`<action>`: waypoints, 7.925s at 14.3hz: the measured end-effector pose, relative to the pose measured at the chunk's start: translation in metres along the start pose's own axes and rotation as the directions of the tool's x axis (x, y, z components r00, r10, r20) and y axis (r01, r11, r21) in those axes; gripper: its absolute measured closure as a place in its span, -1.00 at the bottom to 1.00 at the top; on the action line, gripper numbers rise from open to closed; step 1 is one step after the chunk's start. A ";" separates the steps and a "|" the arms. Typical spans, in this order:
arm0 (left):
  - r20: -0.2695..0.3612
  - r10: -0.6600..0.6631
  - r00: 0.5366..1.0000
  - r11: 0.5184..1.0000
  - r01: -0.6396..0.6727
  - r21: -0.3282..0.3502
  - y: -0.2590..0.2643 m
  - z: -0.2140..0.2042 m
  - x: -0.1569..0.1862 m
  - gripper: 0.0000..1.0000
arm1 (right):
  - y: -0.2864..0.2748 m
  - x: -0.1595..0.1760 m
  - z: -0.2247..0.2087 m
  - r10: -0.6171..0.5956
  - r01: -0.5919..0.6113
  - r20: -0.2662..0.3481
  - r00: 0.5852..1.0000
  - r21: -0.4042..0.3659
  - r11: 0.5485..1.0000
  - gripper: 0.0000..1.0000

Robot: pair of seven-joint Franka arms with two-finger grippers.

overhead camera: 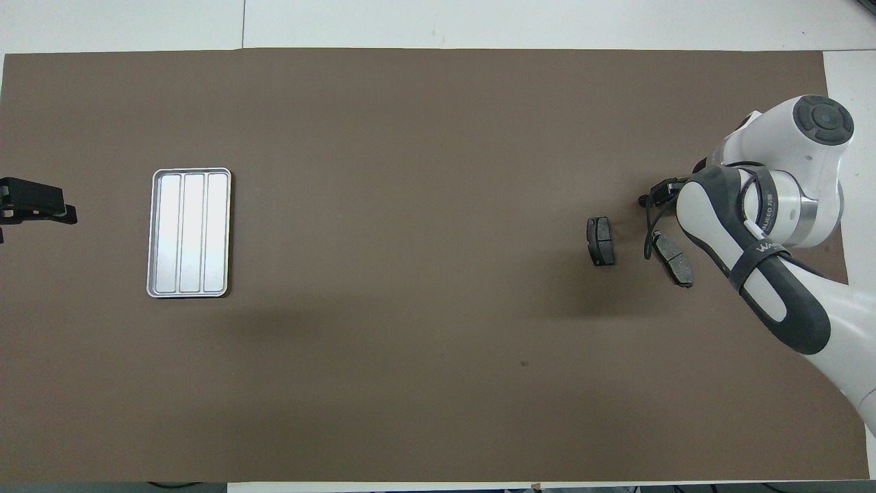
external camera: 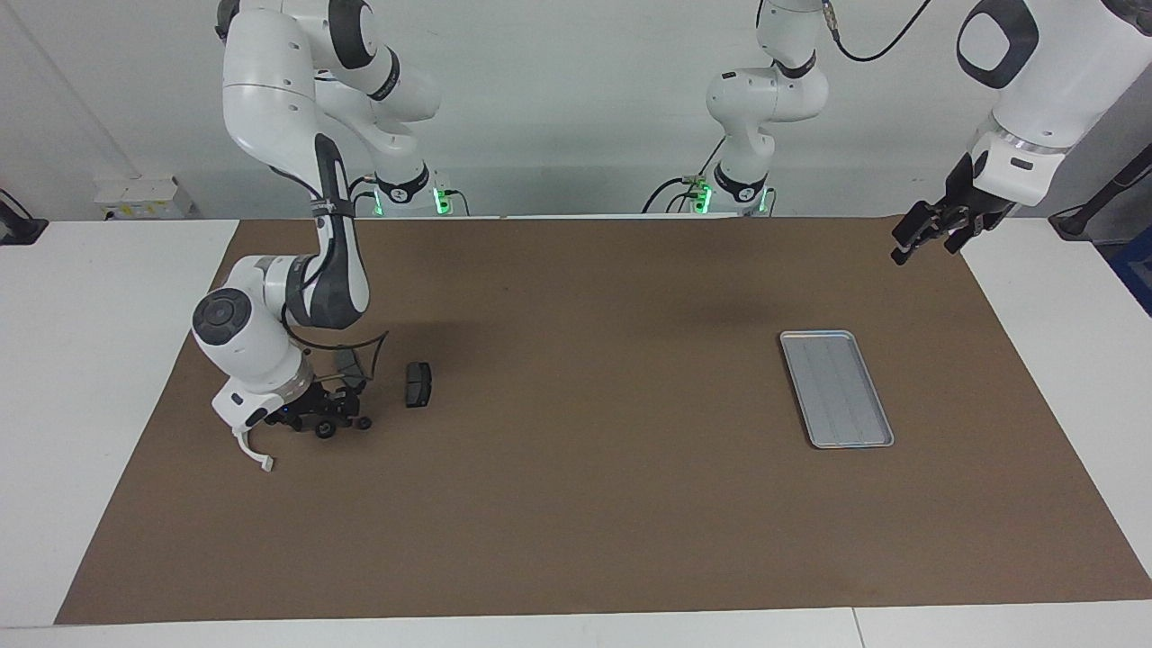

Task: Pick bearing gear from pile to tray

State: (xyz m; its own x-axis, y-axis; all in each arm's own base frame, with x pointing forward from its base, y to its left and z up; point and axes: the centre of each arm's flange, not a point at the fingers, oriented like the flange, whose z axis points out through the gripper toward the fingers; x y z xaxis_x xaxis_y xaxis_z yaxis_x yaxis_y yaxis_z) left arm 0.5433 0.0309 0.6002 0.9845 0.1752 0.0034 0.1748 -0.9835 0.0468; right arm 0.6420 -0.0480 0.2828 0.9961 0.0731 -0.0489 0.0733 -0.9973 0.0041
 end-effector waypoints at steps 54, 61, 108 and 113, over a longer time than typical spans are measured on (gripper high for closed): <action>0.023 0.002 1.000 1.000 -0.002 0.002 0.004 0.012 -0.006 -1.00 | -0.484 -0.096 -0.034 0.259 -0.255 -0.083 0.962 0.056 0.965 0.31; 0.020 -0.009 1.000 1.000 0.009 0.002 0.007 0.016 -0.007 -1.00 | -0.481 -0.099 -0.005 0.256 -0.251 -0.090 0.962 0.063 0.966 0.31; 0.007 -0.150 0.989 0.988 0.149 0.045 0.411 0.290 -0.120 -1.00 | -0.076 0.006 -0.027 -0.119 0.119 -0.078 0.990 -0.010 0.993 -0.81; 0.000 -0.148 0.989 0.988 0.148 0.036 0.407 0.304 -0.125 -0.81 | -0.070 -0.003 -0.005 -0.110 0.110 -0.051 0.993 -0.007 0.994 -0.81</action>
State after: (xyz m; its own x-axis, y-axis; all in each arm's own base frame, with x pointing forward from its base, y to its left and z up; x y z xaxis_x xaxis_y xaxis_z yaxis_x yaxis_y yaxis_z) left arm 0.4950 -0.4054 0.3148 0.9479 0.3185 -0.0034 0.3185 -0.9479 0.0110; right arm 0.6341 0.0219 0.2874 0.9831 0.1830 0.0020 0.1830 -0.9831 0.0055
